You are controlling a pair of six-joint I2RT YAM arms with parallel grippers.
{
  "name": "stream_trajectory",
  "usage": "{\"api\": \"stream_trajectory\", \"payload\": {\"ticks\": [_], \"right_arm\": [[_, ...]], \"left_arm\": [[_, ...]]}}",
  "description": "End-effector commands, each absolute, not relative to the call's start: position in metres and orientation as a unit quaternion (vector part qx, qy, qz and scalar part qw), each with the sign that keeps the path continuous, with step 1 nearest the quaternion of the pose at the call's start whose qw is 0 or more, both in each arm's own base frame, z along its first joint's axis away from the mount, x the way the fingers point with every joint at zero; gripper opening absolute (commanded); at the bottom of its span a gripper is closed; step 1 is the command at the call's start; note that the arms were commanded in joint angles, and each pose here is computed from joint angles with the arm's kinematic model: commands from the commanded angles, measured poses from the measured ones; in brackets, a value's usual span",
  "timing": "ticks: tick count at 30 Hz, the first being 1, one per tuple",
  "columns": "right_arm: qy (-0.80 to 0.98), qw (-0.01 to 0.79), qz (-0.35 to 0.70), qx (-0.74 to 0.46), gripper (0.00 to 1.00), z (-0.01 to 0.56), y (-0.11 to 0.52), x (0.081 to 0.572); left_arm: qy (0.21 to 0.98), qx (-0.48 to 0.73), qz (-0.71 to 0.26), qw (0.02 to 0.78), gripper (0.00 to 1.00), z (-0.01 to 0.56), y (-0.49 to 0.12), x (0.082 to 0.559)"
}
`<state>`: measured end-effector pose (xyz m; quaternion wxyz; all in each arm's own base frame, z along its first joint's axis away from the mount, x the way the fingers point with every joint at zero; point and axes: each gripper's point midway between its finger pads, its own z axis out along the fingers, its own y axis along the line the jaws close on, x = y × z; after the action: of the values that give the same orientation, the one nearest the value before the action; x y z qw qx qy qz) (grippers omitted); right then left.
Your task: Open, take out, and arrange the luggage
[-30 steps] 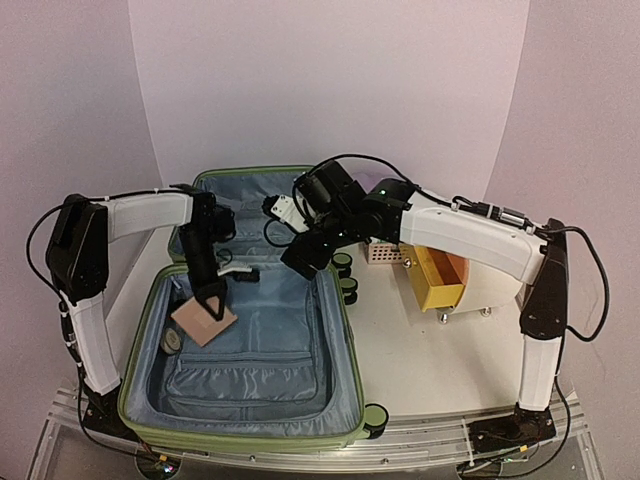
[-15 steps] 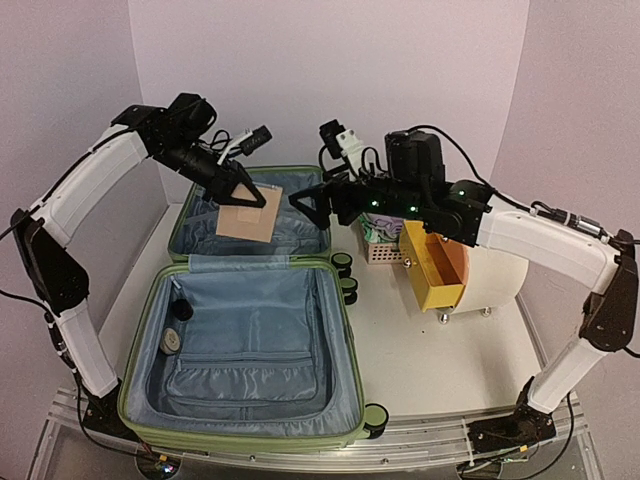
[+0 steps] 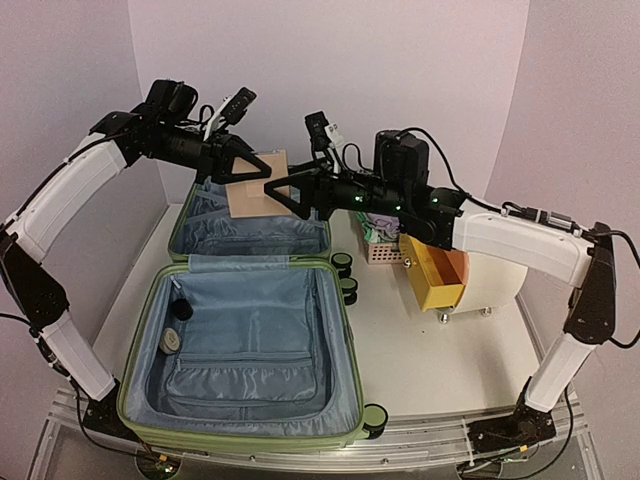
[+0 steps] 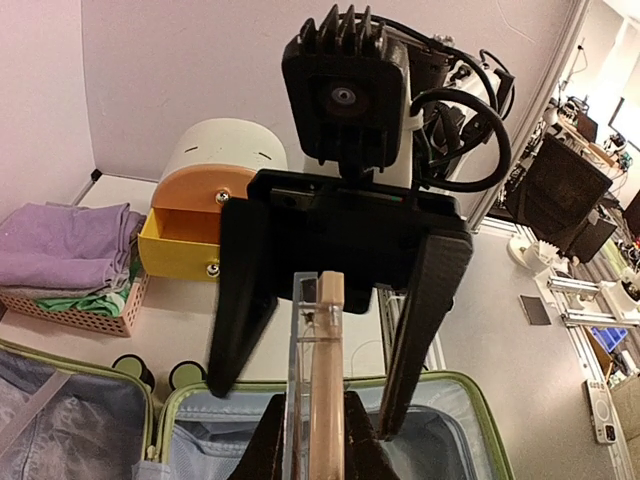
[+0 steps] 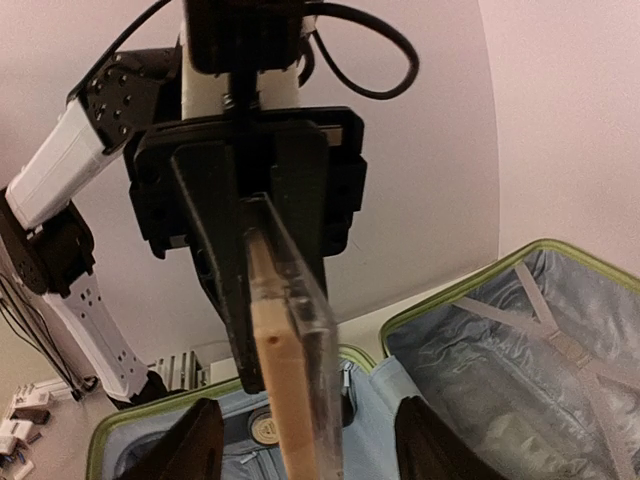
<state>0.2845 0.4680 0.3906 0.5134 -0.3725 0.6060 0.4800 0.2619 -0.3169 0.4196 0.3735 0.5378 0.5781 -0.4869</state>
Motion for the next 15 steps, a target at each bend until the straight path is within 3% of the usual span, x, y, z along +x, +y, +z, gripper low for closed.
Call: {"api": "stream_trajectory", "payload": {"ticks": [1,7,8,9,10,12,14,15], "right_arm": [[0.557,0.515,0.525,-0.386,0.47,0.418,0.475,0.273],[0.568,0.526,0.517,-0.365,0.07,0.421,0.472,0.281],[0.578,0.54,0.504,-0.348,0.0,0.422,0.466,0.287],[0.587,0.544,0.495,-0.338,0.0,0.418,0.462,0.291],[0.591,0.552,0.488,-0.33,0.0,0.42,0.457,0.292],[0.624,0.57,0.446,-0.295,0.0,0.414,0.441,0.306],[0.667,0.571,0.396,-0.271,0.0,0.404,0.427,0.319],[0.688,0.568,0.37,-0.259,0.0,0.396,0.42,0.326]], "left_arm": [[0.534,0.548,-0.499,0.407,0.0,0.451,-0.313,0.246],[0.543,0.539,-0.502,0.403,0.02,0.448,-0.315,0.249],[0.55,0.535,-0.498,0.404,0.14,0.445,-0.315,0.251],[0.554,0.532,-0.495,0.405,0.24,0.443,-0.315,0.253],[0.562,0.528,-0.489,0.407,0.41,0.44,-0.315,0.256],[0.585,0.514,-0.46,0.427,0.84,0.435,-0.313,0.269],[0.612,0.491,-0.411,0.463,0.99,0.432,-0.307,0.289],[0.621,0.483,-0.392,0.477,1.0,0.432,-0.305,0.297]]}}
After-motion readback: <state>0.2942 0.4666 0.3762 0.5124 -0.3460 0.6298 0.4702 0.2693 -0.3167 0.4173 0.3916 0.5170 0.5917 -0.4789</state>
